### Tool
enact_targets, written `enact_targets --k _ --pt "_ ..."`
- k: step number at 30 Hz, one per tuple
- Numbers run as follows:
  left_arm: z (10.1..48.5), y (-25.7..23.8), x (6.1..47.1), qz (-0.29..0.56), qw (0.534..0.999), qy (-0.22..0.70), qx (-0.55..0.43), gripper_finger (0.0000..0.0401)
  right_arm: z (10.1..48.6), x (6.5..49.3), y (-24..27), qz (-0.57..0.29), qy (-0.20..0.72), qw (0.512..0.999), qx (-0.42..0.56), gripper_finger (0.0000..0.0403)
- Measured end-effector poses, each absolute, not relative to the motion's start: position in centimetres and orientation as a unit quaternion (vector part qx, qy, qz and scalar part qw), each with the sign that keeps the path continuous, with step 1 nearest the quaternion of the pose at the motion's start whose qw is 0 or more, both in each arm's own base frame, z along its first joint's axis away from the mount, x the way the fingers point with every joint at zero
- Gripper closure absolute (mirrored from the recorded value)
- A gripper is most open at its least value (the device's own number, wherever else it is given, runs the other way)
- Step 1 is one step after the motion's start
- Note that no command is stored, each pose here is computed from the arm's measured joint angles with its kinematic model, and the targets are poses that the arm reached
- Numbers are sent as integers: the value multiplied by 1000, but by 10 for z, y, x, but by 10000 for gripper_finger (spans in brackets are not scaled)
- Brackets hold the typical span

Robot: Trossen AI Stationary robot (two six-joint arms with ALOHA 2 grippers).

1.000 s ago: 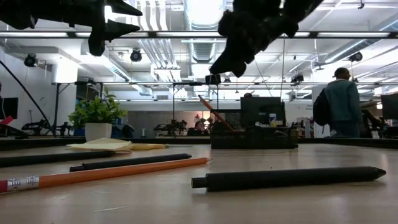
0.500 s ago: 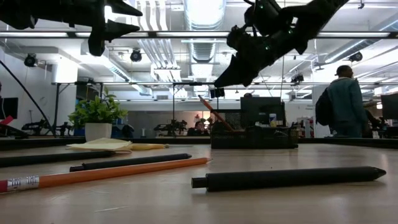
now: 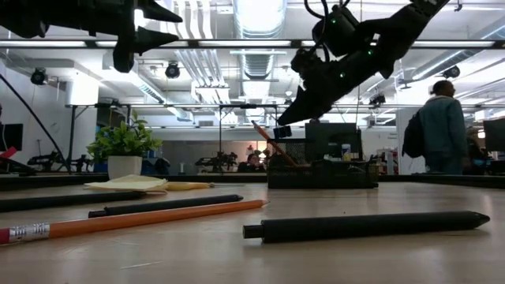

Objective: Pick and place office supplies into organizer
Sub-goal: Put the left binder clip into the desk organizer

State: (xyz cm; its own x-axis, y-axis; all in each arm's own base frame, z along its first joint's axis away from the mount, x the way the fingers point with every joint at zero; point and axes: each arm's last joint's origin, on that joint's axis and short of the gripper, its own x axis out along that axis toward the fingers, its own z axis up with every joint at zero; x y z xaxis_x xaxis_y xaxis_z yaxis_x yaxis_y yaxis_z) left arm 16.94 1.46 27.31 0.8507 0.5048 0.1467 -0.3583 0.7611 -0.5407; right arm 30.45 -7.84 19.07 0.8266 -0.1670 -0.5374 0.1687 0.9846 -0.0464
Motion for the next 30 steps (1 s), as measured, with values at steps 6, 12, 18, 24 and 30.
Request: enact_targets --k 6,12,18,24,30 --pt "273 15 169 233 927 -143 -256 244 179 309 -80 -94 294 951 -13 395" --pt "273 15 169 232 927 -144 -256 244 169 312 -82 -101 310 945 -28 395" --pt "273 15 169 232 927 -143 -256 244 166 312 -83 -97 315 943 -47 395" --pt "273 15 170 233 927 -143 -256 244 164 312 -88 -99 320 940 -58 395" --pt "273 15 169 232 927 -143 -256 244 151 314 -92 -97 341 933 -58 395"
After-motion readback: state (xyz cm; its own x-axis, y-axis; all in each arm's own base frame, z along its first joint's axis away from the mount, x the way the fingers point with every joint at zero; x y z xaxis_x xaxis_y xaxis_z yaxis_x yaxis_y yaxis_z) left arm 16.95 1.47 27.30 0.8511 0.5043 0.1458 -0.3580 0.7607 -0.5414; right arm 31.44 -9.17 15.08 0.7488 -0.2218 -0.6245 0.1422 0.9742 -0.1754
